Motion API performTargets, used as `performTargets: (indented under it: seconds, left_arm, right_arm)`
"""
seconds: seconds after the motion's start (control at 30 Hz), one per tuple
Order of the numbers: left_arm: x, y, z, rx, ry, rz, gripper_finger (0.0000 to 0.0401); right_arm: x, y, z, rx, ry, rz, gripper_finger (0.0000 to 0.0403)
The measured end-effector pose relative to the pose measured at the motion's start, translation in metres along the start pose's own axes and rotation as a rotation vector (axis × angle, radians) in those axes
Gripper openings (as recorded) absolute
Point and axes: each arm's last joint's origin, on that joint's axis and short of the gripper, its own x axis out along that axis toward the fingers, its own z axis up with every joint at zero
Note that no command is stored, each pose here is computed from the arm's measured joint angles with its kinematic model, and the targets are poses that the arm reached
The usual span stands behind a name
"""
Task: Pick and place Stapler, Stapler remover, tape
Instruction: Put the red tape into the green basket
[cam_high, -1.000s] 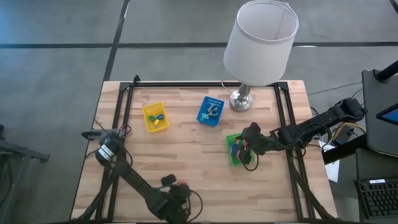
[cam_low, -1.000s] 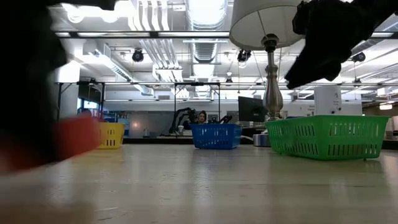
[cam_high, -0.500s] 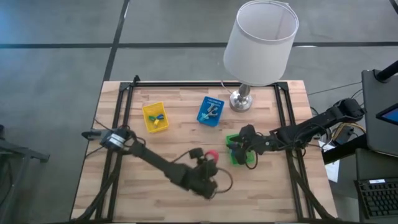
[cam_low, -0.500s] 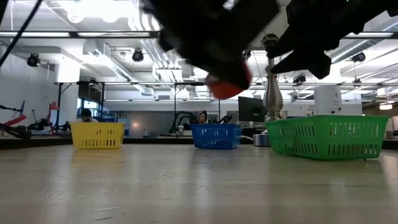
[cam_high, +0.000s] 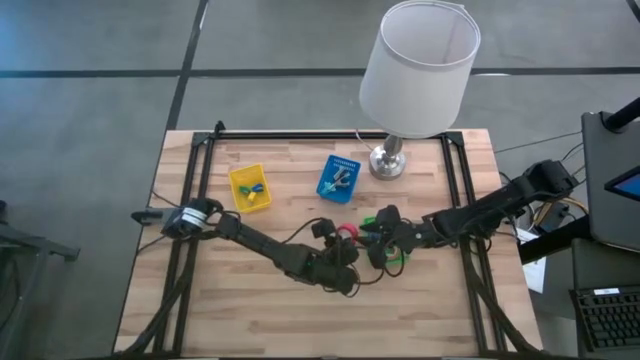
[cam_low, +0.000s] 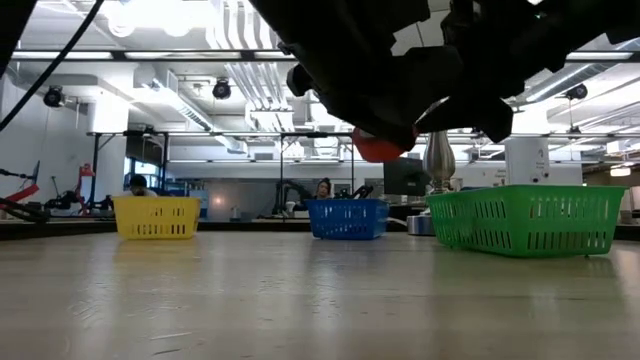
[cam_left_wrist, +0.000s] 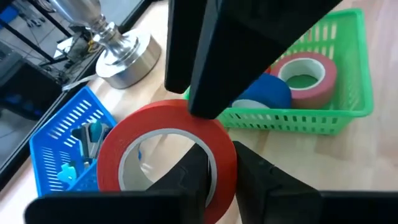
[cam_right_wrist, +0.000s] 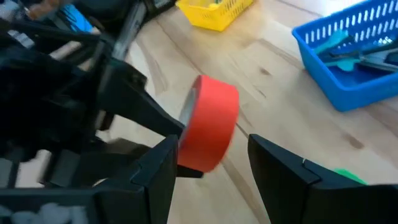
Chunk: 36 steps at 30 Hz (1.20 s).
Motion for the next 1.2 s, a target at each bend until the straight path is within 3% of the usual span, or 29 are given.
performTargets:
  seconds: [0.17,0.8,1.2]
  left_arm:
    - [0.001,0.002,0.001,-0.005,-0.01,0.027,0.0058]
    - [-0.005,-0.003,0.002,0.0,-0.039,0.022,0.0058]
    - [-0.005,-0.004,0.003,-0.046,-0.035,-0.005,0.0113]
  right_arm:
    - [0.005,0.005,0.002,0.025,-0.042,0.05,0.0192]
    - [0.021,0.002,-0.003,-0.029,-0.035,0.012,0.019]
    - [0.021,0.001,-0.003,-0.041,-0.032,0.014,0.0116]
